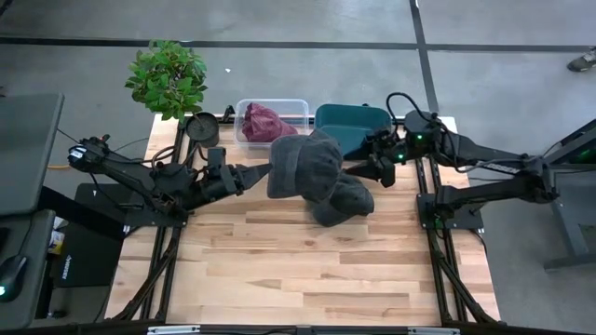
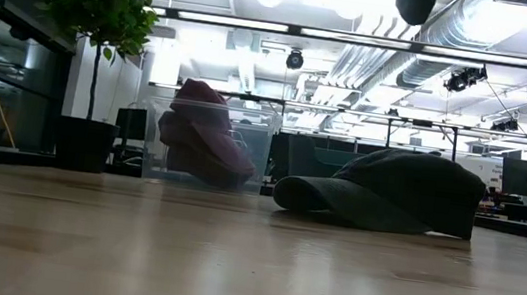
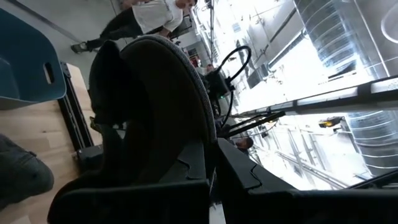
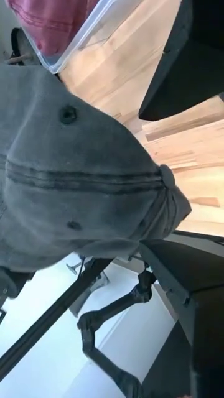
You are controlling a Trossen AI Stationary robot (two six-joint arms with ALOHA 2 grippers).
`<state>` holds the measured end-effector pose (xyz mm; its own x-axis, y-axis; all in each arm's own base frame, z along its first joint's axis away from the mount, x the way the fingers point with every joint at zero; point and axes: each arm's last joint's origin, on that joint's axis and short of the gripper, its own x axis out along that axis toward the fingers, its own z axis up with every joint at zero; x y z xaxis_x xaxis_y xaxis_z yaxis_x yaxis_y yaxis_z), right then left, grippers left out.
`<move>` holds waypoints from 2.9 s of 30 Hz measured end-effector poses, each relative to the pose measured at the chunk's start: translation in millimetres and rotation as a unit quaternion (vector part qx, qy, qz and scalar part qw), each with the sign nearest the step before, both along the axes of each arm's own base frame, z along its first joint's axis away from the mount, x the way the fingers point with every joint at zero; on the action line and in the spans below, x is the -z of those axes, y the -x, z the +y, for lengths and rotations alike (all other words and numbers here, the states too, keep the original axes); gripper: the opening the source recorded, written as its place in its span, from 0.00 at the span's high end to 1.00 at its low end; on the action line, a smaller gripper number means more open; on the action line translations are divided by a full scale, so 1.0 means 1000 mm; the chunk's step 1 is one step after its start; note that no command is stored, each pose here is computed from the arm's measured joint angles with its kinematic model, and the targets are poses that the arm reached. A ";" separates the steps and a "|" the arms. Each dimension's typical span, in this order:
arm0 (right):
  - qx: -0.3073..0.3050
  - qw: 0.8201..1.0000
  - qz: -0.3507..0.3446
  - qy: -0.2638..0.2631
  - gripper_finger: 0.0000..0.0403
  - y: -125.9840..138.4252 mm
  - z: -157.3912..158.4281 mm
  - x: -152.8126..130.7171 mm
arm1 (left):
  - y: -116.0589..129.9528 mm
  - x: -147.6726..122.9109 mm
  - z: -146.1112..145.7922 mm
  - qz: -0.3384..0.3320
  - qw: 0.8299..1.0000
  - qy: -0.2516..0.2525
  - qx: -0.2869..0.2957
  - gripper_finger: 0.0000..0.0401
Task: Pick & Place hat
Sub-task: Put the bottom black cap into the blue bin
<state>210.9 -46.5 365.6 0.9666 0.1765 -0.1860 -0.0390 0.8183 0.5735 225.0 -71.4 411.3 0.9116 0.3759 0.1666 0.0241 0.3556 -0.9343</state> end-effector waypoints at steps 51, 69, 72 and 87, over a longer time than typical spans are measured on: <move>-0.103 0.987 -0.108 -0.051 0.55 -0.042 -0.006 -0.005 | 0.001 -0.002 0.001 -0.010 1.000 0.007 -0.013 1.00; -0.109 0.987 -0.109 -0.048 0.98 -0.042 -0.005 -0.005 | 0.000 0.000 0.001 0.000 1.000 -0.001 -0.014 1.00; -0.116 0.986 -0.109 -0.047 0.99 -0.042 -0.005 -0.005 | 0.000 0.001 0.001 0.010 1.000 -0.006 -0.013 0.99; -0.120 0.986 -0.103 -0.053 1.00 -0.042 -0.005 -0.004 | -0.001 0.010 0.002 0.064 0.996 -0.033 -0.057 0.43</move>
